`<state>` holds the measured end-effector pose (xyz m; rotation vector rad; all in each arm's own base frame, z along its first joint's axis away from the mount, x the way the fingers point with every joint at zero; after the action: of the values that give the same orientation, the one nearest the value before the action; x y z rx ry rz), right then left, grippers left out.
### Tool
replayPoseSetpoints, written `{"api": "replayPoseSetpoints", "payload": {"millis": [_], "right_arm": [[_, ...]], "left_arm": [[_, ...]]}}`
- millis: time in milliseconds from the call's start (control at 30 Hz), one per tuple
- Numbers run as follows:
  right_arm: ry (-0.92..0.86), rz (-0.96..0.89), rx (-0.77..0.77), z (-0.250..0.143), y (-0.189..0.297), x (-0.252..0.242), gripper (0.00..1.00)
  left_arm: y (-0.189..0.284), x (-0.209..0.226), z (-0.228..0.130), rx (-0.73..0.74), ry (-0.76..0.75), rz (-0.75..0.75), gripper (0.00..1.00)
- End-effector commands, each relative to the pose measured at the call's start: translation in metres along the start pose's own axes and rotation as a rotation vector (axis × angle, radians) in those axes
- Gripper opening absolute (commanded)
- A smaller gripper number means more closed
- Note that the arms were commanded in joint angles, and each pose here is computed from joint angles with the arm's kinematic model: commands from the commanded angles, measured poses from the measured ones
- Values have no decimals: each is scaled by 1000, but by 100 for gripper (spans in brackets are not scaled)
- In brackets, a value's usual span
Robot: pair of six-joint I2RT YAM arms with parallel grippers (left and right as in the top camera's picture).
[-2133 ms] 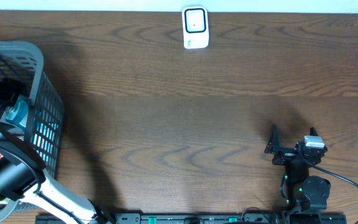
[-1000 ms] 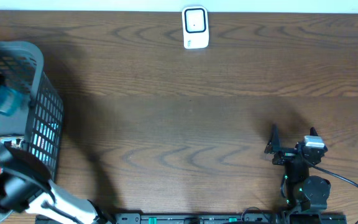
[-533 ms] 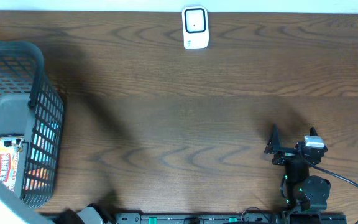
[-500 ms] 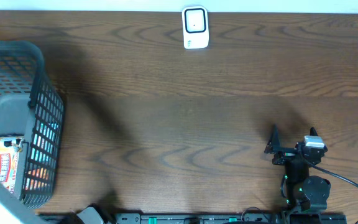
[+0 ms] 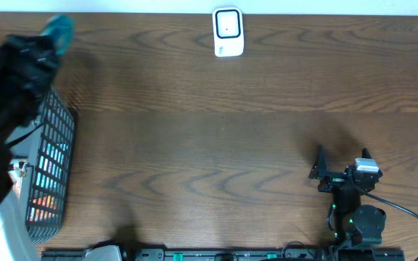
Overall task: Scan the item barcode
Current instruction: 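Carry the bottle to the white scanner with the left gripper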
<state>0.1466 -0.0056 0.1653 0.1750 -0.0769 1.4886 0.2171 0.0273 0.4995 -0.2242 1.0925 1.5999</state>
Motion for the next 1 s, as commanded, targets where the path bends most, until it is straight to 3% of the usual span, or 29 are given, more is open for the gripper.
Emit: {"api": "replayPoseSetpoints", "payload": {"millis": [0,300,667,967], "right_arm": [[9,5,2,-1,0,1,99],[9,5,2,-1,0,1,99],[9,5,2,-1,0,1,99],[9,5,2,-1,0,1,99]], "left_arm": [[-20,-25,-12,96,-56,-77,67],[-102,-60,-65,302,-202,7,67],[-190,-94,-177,547,-510,95,67],[-233,-91,-263,748,-817,142,67]]}}
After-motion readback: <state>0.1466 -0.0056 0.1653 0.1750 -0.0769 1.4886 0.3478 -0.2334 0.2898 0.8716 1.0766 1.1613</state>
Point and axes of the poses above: each gripper's point midway between its finger pads, its own y axis back along the fingers, its own x axis along the line the jaws close on, z = x × y, the point moved 10 cm from there along y, back along the fingers, and after that the axes turned 6 degrees about -y, right-handed, at the moved point
